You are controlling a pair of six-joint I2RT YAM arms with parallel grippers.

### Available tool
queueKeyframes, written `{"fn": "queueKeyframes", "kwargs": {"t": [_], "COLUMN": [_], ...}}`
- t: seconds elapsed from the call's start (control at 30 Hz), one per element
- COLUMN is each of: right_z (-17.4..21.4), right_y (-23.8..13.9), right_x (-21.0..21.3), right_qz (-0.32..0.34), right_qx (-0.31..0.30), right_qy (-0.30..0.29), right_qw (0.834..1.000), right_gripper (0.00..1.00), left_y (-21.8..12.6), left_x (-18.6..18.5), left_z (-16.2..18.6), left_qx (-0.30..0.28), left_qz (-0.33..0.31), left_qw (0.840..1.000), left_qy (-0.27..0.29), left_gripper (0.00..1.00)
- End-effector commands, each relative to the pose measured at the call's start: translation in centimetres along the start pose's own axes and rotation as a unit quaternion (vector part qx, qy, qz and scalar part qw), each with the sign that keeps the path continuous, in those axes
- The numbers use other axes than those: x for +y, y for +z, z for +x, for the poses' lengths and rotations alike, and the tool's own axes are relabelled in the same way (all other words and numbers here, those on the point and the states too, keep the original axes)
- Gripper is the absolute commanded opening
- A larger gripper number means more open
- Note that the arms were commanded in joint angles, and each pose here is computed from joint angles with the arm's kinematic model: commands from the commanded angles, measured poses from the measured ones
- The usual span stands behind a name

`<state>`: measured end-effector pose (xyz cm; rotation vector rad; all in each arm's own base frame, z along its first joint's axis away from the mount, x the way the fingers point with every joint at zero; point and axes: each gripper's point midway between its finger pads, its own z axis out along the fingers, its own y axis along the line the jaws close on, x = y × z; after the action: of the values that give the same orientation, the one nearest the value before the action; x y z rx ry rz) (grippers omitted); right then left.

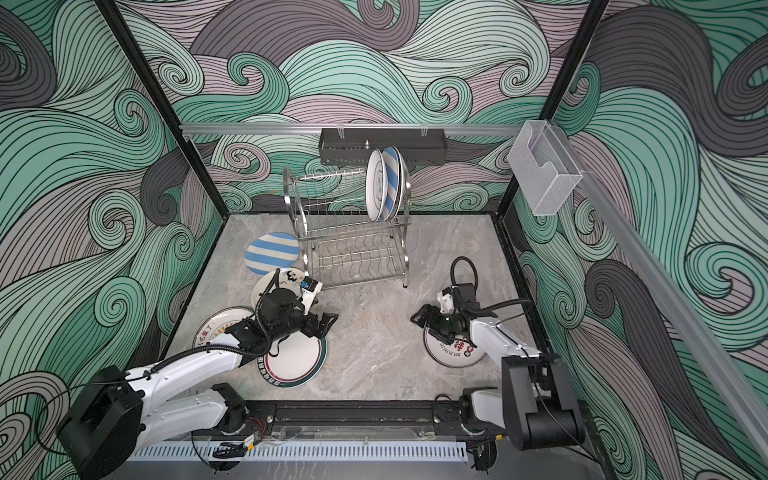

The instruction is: Load the plates into the dish rack

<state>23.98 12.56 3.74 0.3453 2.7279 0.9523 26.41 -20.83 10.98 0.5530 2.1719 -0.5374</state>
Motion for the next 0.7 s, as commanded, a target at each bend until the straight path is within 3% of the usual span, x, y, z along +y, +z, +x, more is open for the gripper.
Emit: {"fn": "queueKeyframes", "kwargs": {"t": [0.0, 0.67], "right_z": [1.9, 5.0], "right_y": [1.1, 4.0], "right_x": [0.4, 8.3], "right_qz": [-0.006, -0.074], "right_qx": [0.026, 0.068], "right_qy": [0.001, -0.09], "right_qw": [1.0, 0.991], "right_gripper": [0.8, 0.8], "left_y": [-0.3, -0.2], "left_x": [-0.3, -0.5], "left_z": [-1.8, -1.7], "left_qx": [-0.016, -0.013], "left_qz": [0.006, 0.012], "left_qw": [1.0, 1.0], "left_qy": [-0.006, -0.003], "left_gripper": [0.99, 0.99]}}
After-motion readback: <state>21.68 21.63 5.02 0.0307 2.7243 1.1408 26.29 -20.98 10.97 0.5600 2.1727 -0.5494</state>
